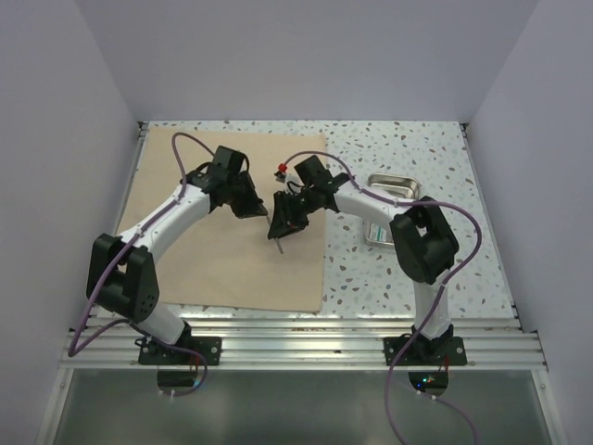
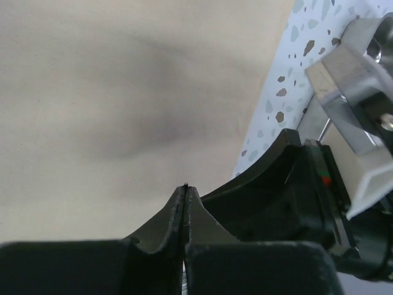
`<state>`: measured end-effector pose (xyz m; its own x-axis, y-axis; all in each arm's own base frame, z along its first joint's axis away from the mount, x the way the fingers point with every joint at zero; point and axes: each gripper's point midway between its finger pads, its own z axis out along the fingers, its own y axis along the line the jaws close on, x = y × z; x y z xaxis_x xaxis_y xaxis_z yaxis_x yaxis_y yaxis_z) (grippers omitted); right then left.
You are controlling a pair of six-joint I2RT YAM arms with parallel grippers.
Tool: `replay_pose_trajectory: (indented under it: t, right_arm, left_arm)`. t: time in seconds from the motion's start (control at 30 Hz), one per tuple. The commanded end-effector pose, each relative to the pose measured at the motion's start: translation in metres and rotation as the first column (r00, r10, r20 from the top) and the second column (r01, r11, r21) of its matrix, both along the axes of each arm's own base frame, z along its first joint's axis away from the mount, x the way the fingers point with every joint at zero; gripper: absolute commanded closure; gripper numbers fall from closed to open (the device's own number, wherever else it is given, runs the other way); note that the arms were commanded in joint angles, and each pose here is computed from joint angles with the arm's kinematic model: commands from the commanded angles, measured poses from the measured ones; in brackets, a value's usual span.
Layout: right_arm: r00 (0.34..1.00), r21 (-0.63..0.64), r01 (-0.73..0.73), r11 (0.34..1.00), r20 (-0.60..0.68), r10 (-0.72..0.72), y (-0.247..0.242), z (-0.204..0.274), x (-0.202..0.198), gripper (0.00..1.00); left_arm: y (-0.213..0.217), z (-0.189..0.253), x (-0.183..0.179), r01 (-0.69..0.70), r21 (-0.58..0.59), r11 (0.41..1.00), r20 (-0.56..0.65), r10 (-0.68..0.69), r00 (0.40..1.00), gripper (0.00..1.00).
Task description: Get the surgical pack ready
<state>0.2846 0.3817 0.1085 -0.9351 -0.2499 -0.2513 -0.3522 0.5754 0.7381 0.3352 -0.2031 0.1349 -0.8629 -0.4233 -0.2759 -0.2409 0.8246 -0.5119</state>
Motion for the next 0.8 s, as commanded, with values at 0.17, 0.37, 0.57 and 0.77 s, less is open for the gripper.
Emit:
replay_pose_trajectory:
  t: [0.17,0.37,0.57,0.77]
  right_arm:
    - [0.99,-0.071,0.142,0.987,-0.009,-0.143,-0.026,-0.003,-0.001,1.0]
    - [0.895,-0.279,0.445,0.851,0.157,-0.417,-0.158,0.011,0.049,1.0]
    - [0.823,-0.584,0.558,0.589,0.299,-0.484,-0.299,0.007,0.052,1.0]
    - [0.848,-0.699,0.486,0.525,0.232,-0.477,-0.332,-0.034,0.046,0.95]
  left_arm:
    - [-0.011,0.041,0.005,0.047,-0.11,0.993,0.124,-0.034,0.992,0.6]
    - [0.023,0.041,0.01,0.027,0.008,1.0,0.145,-0.027,0.989,0.47]
    - [0.026,-0.009,-0.016,0.152,0.066,0.986,0.006,-0.152,0.988,0.55]
    - [-0.004,-0.048,-0.033,0.265,0.017,0.964,-0.111,-0.261,0.959,0.76]
